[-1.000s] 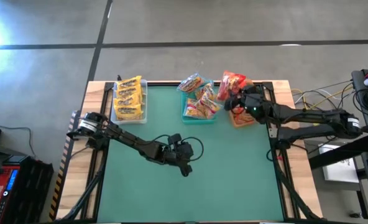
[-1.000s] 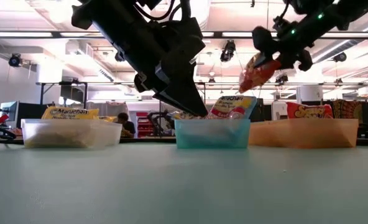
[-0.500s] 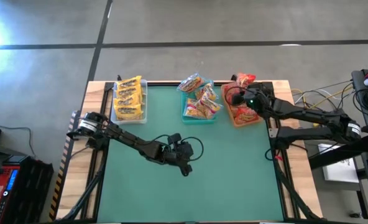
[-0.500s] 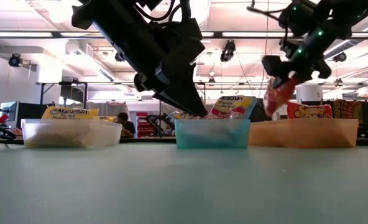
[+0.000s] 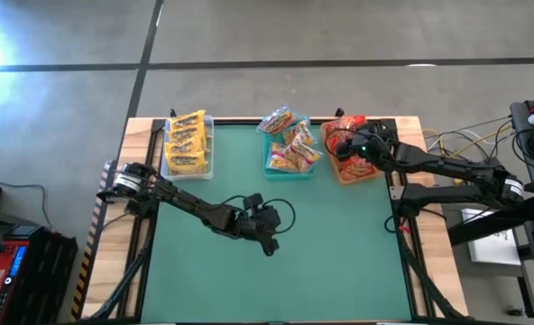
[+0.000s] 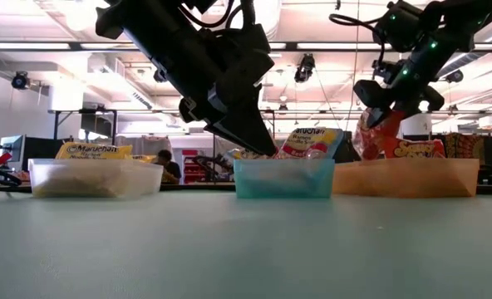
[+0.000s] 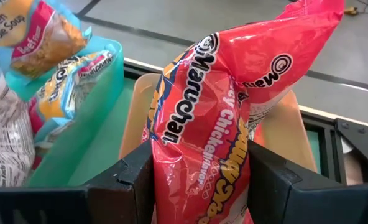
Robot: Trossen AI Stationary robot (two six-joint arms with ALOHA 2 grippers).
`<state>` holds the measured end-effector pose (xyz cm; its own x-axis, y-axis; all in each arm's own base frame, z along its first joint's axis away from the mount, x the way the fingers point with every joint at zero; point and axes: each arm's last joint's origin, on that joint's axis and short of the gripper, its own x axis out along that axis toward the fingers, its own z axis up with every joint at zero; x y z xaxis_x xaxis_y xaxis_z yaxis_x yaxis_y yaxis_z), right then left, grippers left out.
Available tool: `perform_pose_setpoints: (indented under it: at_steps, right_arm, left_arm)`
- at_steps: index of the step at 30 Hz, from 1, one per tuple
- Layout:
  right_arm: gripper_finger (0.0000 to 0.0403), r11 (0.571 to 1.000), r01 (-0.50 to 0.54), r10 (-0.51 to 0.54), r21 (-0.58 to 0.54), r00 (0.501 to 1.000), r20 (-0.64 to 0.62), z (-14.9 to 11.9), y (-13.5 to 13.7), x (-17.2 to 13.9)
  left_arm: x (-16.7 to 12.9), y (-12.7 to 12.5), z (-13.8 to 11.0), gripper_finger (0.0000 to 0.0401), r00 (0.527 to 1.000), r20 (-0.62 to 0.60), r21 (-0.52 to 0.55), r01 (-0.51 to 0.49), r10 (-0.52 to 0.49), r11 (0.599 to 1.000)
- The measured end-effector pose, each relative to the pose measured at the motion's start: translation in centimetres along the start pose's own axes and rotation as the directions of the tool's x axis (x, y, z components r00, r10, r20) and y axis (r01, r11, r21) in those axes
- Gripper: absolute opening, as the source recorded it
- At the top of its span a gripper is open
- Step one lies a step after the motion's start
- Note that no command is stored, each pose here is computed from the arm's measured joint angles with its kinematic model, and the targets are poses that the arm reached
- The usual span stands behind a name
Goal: Sort Maruchan noodles
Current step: Put the orange noodle pack into the orange bin, then return to Home Position
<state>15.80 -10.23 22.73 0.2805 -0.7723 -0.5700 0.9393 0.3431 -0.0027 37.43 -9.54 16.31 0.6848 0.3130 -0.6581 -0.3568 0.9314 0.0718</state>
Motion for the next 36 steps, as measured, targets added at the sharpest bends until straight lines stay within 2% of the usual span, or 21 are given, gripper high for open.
perform_pose_setpoints:
  at_steps: [5,9,17,20,26,32,36]
  right_arm:
    - [0.0186,0.999,-0.018,0.018,-0.039,1.0,-0.013,-0.1,0.0,0.0]
    - [0.0195,0.996,-0.074,0.071,-0.041,0.996,-0.057,-0.3,0.1,0.0]
    - [0.0172,0.997,-0.078,0.076,-0.026,0.995,-0.064,-0.4,0.1,0.0]
    - [0.0177,0.99,-0.138,0.135,-0.019,0.986,-0.095,-0.4,0.3,0.0]
    - [0.0198,0.938,-0.345,0.34,-0.003,0.925,-0.168,-0.3,0.9,-0.6]
    - [0.0201,0.895,-0.442,0.435,-0.06,0.894,-0.109,0.0,1.3,-2.5]
    - [0.0201,0.855,-0.511,0.509,-0.089,0.859,-0.054,0.1,1.5,-4.3]
  left_arm:
    - [0.0,0.0,0.0,0.0087,1.0,0.0,-0.004,0.0,0.0,1.0]
    - [0.0,0.0,0.0,0.0087,1.0,0.0,-0.004,0.0,0.0,1.0]
    - [0.0,0.0,0.0,0.0087,1.0,0.0,-0.004,0.0,0.0,1.0]
    - [0.0,0.1,-0.1,0.0087,1.0,-0.011,0.006,-0.007,0.007,1.0]
    - [-1.4,0.8,0.3,0.0087,0.999,-0.031,0.055,-0.033,0.034,0.998]
    - [-4.8,2.6,1.4,0.0087,0.991,-0.029,0.084,-0.126,0.128,0.989]
    - [-7.3,4.3,1.3,0.0087,0.985,-0.012,0.048,-0.174,0.174,0.984]
